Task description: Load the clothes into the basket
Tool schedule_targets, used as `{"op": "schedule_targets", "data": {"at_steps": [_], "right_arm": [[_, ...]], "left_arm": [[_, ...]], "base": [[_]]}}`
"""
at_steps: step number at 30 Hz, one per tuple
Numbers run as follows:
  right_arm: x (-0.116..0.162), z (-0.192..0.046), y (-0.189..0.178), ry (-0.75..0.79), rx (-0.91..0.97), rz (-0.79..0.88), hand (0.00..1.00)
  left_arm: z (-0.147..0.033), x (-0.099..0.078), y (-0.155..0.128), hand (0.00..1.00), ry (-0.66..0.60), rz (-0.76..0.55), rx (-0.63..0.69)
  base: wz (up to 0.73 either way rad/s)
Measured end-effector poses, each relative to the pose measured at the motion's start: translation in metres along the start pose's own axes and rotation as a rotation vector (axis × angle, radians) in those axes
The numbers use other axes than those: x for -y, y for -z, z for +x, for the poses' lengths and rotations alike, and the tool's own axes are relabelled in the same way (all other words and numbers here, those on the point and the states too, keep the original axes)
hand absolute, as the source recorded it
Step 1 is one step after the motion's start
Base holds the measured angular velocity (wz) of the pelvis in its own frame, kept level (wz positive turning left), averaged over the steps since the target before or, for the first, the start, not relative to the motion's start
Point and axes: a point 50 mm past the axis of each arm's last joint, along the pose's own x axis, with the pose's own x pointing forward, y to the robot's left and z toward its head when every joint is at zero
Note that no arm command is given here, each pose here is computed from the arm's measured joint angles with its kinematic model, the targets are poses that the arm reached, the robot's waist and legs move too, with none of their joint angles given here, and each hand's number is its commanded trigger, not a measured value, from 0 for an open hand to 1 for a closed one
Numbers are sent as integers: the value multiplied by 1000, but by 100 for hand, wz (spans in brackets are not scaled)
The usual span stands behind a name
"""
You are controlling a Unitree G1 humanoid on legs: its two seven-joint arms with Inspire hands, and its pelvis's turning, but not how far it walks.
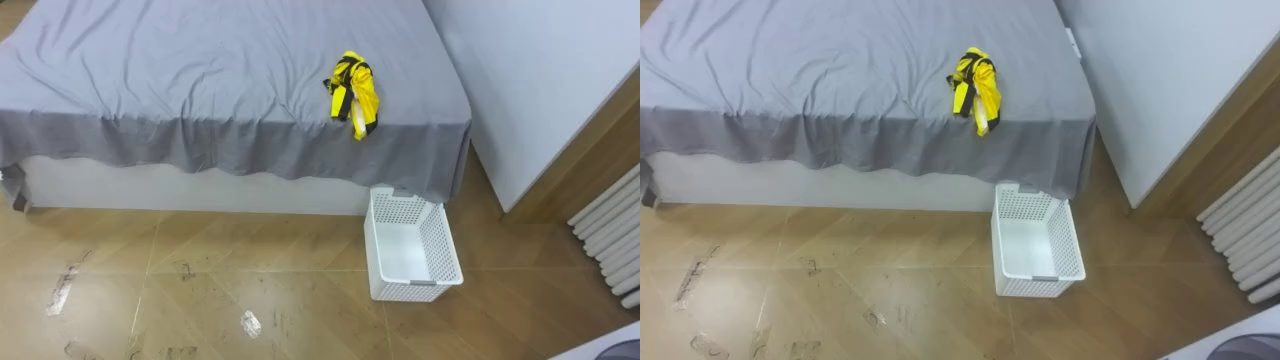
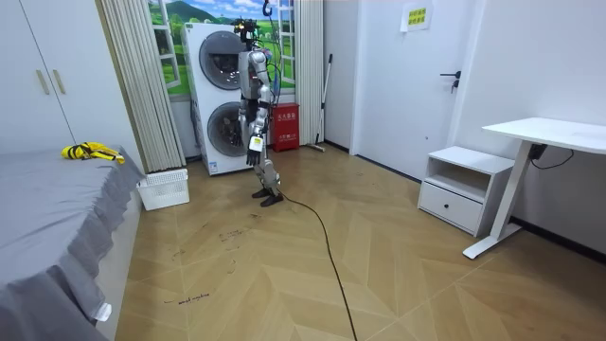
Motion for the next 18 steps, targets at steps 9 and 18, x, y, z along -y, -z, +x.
{"op": "schedule_targets", "data": {"at_steps": [9,18], "right_arm": [[0,0,-3,11,8,2,0],[1,0,-2,17,3,3,0]], "left_arm": [[0,-1,0,0,2,5,2],[0,0,7,0,66,-108,-52]], "base": [[1],[0]]}}
